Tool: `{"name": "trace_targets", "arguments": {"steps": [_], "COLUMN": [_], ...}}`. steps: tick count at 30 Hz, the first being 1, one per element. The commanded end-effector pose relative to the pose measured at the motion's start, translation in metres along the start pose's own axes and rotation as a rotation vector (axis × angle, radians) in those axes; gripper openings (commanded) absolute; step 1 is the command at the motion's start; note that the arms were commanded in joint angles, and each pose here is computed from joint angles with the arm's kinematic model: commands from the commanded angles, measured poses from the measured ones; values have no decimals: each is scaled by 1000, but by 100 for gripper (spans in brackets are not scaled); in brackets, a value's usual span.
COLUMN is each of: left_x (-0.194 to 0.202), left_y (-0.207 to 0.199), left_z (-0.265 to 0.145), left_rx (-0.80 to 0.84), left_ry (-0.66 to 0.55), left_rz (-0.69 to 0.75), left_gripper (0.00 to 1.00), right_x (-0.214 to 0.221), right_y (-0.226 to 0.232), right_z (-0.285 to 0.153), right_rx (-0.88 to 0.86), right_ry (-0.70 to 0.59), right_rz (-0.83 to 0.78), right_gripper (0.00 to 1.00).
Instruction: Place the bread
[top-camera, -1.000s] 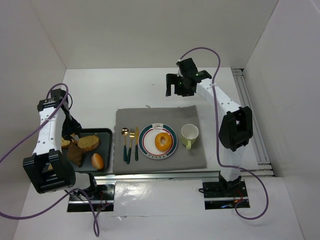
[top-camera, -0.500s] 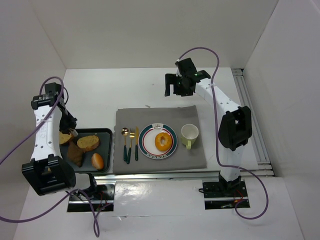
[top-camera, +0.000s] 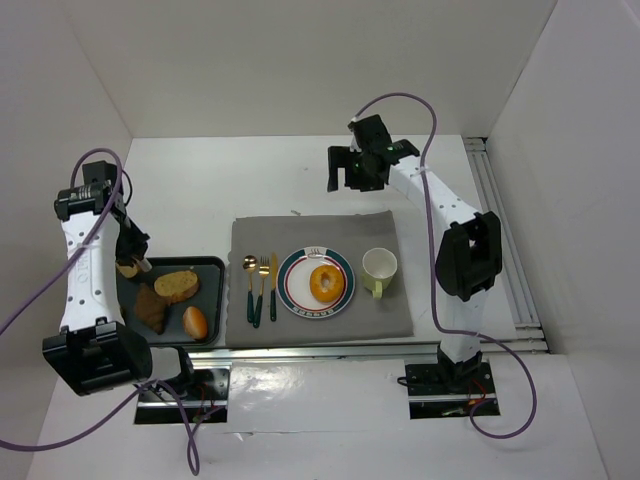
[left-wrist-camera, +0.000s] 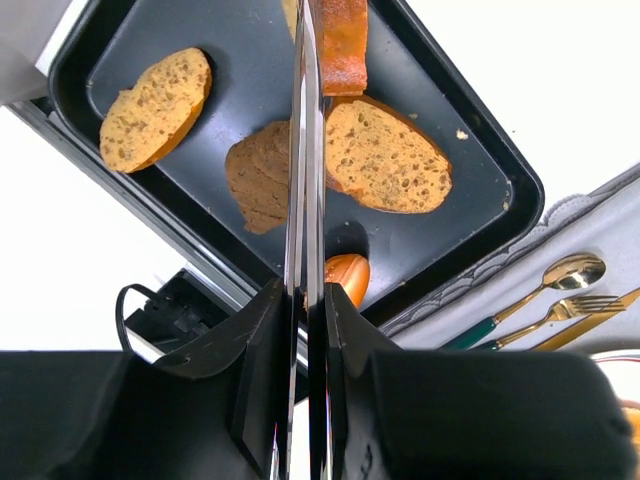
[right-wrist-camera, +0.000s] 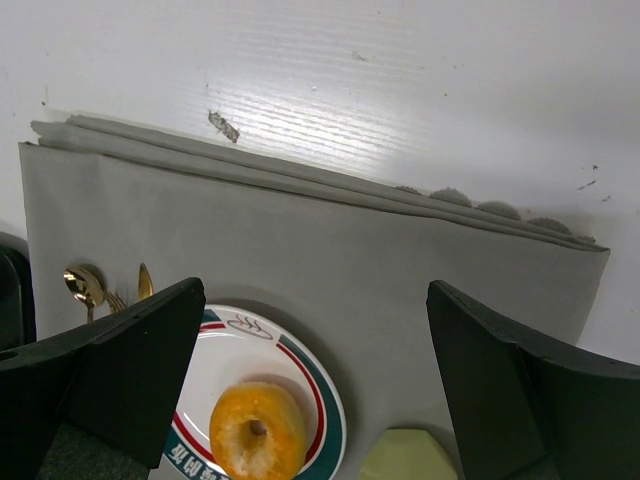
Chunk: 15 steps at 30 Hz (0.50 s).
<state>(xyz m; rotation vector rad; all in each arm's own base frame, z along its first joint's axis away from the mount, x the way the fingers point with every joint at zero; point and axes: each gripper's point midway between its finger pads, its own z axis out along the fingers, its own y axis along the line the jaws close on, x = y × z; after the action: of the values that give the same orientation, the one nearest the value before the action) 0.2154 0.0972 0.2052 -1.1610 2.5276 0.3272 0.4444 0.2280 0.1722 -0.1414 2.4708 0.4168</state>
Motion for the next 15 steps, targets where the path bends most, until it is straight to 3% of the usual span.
{"name": "trace_targets", "arguments": {"steps": [1,15], "left_x": [-7,-16], "left_y": [10,19], "left_z": [-18,-38], "left_rx": [-12,-30], "left_ry": [-63,-135], "left_rz": [-19,-48], "left_gripper": [0,0], "right_x": [-7,-8], "right_y": [13,20], "right_z": [-1,-1], "right_rx": [-22,-37], "right_ry": [-9,-6], "right_rz": [-25,-32], "right_gripper": [99,99]}}
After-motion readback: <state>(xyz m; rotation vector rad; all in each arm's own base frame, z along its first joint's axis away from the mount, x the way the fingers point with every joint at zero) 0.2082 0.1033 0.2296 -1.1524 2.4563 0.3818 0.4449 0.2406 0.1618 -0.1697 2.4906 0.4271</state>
